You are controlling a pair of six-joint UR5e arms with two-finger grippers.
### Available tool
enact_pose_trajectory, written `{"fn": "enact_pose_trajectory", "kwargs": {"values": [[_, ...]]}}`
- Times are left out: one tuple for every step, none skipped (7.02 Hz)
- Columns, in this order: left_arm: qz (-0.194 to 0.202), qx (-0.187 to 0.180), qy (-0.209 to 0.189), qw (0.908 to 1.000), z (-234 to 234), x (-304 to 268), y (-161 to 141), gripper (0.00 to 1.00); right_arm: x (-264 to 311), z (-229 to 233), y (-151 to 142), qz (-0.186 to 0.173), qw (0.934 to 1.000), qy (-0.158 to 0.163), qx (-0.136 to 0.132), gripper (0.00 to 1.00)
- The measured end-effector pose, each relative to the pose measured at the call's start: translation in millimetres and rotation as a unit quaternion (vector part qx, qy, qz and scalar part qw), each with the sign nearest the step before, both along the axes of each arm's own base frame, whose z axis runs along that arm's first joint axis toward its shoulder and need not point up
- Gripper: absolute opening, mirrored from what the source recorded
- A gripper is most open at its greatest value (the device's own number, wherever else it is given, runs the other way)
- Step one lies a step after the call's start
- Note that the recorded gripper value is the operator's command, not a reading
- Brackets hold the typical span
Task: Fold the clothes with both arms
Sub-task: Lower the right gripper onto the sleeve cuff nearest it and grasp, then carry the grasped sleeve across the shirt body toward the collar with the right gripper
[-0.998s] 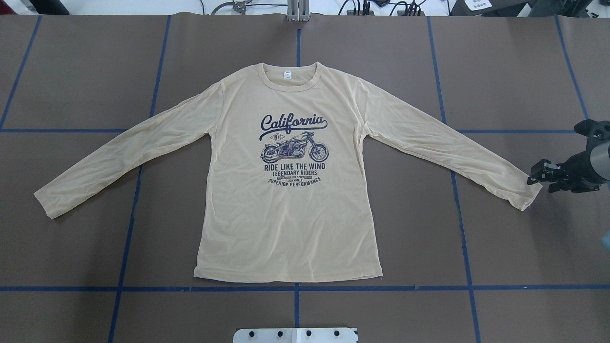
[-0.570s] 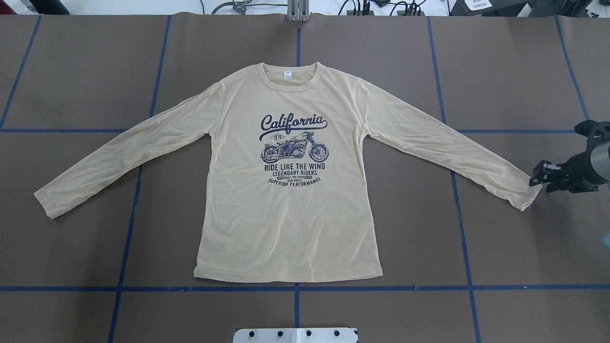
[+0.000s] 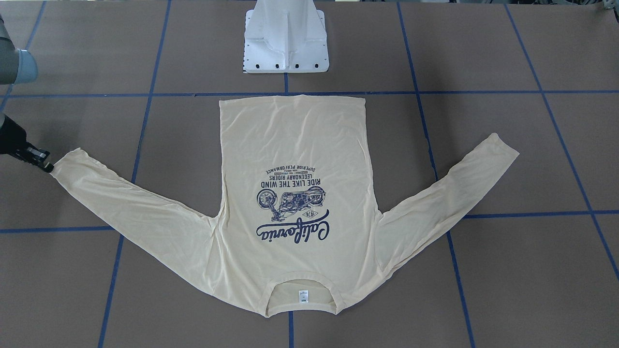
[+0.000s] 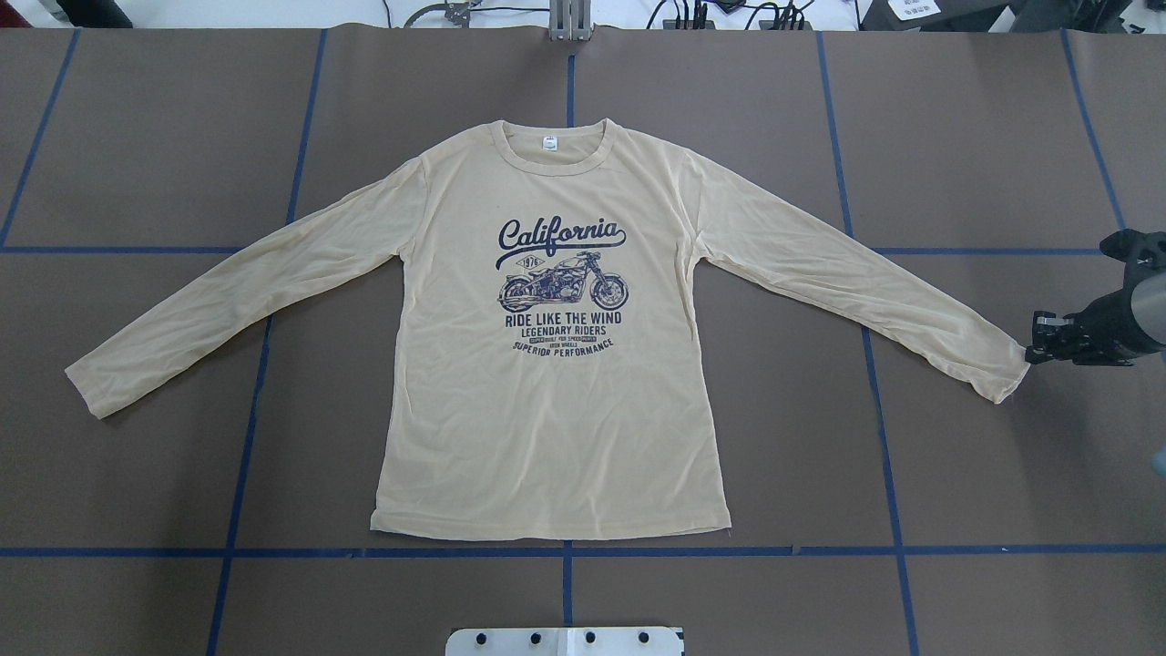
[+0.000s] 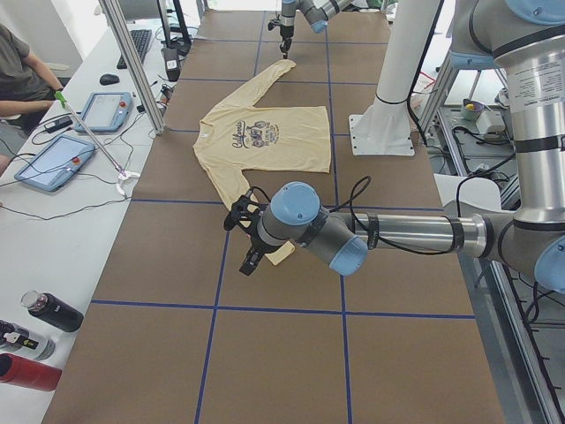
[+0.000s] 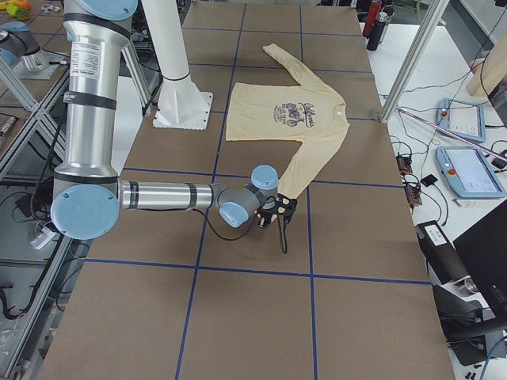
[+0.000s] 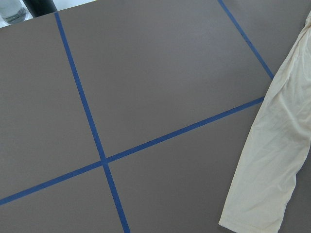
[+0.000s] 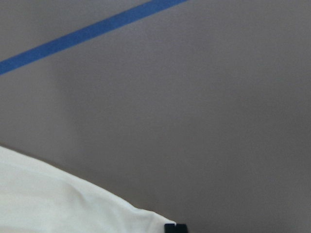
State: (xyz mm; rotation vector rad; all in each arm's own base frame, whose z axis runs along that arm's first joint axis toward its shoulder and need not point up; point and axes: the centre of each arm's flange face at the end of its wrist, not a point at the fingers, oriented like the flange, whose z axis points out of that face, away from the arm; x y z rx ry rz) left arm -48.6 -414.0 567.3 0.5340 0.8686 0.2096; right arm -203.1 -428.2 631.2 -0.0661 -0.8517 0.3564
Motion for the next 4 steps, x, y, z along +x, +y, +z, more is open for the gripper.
{"fn": "enact_pose_trajectory", "kwargs": {"values": [[0.000, 0.001, 0.000, 1.0000, -1.2, 0.0, 0.1, 1.00, 2.7, -13.2, 2.5, 0.000, 0.9999, -0.007, 0.008, 0.00], [0.000, 0.002, 0.000, 1.0000, -2.2, 0.1, 0.1, 1.00, 6.8, -34.2, 6.3, 0.000, 0.9996, -0.018, 0.020, 0.00], [0.000, 0.003, 0.000, 1.0000, -2.8, 0.1, 0.1, 1.00, 8.3, -61.0, 6.2, 0.001, 0.9990, -0.029, 0.033, 0.00], [0.001, 0.005, 0.000, 1.0000, -4.2, 0.1, 0.1, 1.00, 2.1, -98.9, -4.1, 0.004, 0.9985, -0.039, 0.038, 0.00]]}}
